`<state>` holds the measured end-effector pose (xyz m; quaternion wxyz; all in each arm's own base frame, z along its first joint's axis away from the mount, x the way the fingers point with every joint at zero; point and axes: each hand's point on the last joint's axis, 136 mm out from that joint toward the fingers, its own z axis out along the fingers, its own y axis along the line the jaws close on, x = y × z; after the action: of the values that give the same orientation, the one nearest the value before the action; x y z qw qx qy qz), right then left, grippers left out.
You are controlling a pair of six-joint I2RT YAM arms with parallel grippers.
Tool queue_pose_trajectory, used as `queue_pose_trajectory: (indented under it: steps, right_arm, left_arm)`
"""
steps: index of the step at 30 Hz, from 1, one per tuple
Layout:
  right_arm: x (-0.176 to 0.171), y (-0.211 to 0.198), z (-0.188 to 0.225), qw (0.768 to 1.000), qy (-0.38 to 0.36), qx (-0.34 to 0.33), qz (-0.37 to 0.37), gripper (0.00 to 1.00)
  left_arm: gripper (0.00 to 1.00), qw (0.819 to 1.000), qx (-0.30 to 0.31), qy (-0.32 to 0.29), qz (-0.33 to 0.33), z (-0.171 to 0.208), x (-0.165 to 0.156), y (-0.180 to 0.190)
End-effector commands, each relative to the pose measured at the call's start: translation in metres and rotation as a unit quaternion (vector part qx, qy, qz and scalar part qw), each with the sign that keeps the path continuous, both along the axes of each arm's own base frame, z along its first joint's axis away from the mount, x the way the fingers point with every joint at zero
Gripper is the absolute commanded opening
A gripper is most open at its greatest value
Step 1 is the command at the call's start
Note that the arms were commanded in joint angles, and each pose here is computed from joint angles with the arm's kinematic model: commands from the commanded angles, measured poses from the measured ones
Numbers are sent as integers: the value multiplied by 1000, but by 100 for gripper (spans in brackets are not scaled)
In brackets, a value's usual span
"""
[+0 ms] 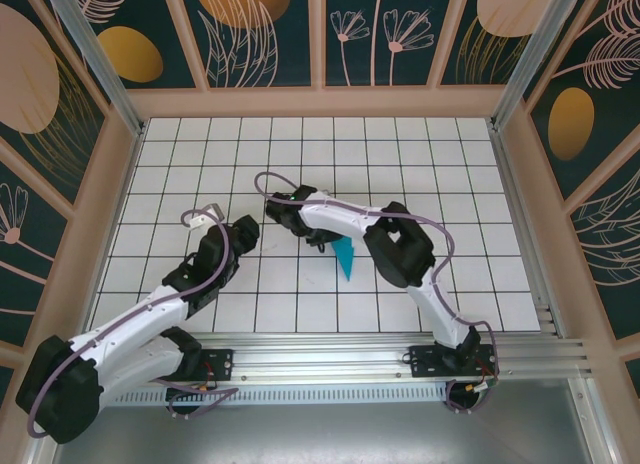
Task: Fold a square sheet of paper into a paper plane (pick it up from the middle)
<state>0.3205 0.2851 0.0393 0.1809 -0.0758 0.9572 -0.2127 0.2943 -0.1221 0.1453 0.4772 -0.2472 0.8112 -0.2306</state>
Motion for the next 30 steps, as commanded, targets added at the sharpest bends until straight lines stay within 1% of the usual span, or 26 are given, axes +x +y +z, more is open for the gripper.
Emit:
queue_pose_trajectory:
  steps: [1,2,3,4,5,6,8,9,12,14,16,17,18,19,20,21,22,24,25,26,27,28,29,30]
  right_arm:
    - [-6,22,-4,999,34,37,20,28]
    - [-6,30,-4,997,38,60,23,31]
    - [-5,38,-2,996,36,82,27,31]
    - [-4,47,6,993,27,112,31,34]
    - [-3,55,14,989,21,142,39,40]
    - [-3,65,27,982,11,180,53,49]
    - [-2,72,49,971,-13,228,63,60]
    - [-2,74,62,964,-28,256,70,63]
    - [-5,68,92,941,-63,324,79,70]
    - [-6,57,110,921,-94,371,79,70]
    - [-7,34,118,900,-119,415,61,68]
    - [-7,22,120,885,-128,444,53,65]
    - [-7,12,125,869,-137,473,54,59]
    - [-8,-2,126,847,-150,507,51,56]
    - [-8,-17,126,832,-170,526,42,56]
    - [-12,-23,127,816,-174,550,49,53]
    - [-18,-28,125,803,-174,568,60,47]
    - [-30,-27,121,791,-136,590,85,43]
    - [-36,-22,116,791,-104,596,95,38]
    - [-41,-17,109,791,-76,598,101,32]
    - [-46,-11,103,788,-55,604,109,24]
    - [-52,-4,98,779,-33,614,118,16]
    - [-56,1,95,772,-20,624,123,12]
    - [-59,4,92,768,-14,629,124,12]
  left_arm:
    - [57,1000,5,4,22,-4,-2,11]
    - [57,1000,6,6,19,-5,-3,10]
    - [57,1000,8,7,18,-6,-3,10]
    - [57,1000,9,10,15,-8,-3,9]
    - [57,1000,10,10,11,-8,-2,7]
    - [57,1000,12,11,3,-9,-2,4]
    - [58,1000,14,15,-12,-10,0,-2]
    - [59,1000,15,16,-20,-9,2,-6]
    - [61,998,20,30,-49,-13,6,-19]
    - [62,996,20,35,-75,-14,10,-31]
    - [64,994,17,41,-97,-17,13,-42]
    - [65,993,14,42,-109,-17,14,-48]
    - [65,992,13,46,-119,-18,16,-54]
    - [66,991,11,50,-127,-20,17,-58]
    - [67,990,9,53,-133,-21,19,-62]
    - [67,989,7,56,-138,-22,21,-66]
    - [67,988,4,60,-140,-23,23,-69]
    - [66,987,-2,66,-144,-25,25,-74]
    - [66,987,-8,68,-145,-26,26,-76]
    - [66,987,-14,70,-144,-27,26,-77]
    - [67,987,-19,70,-143,-27,27,-78]
    - [67,987,-23,73,-144,-30,28,-80]
    - [67,986,-28,77,-144,-33,29,-82]
    - [67,985,-32,80,-147,-33,30,-85]
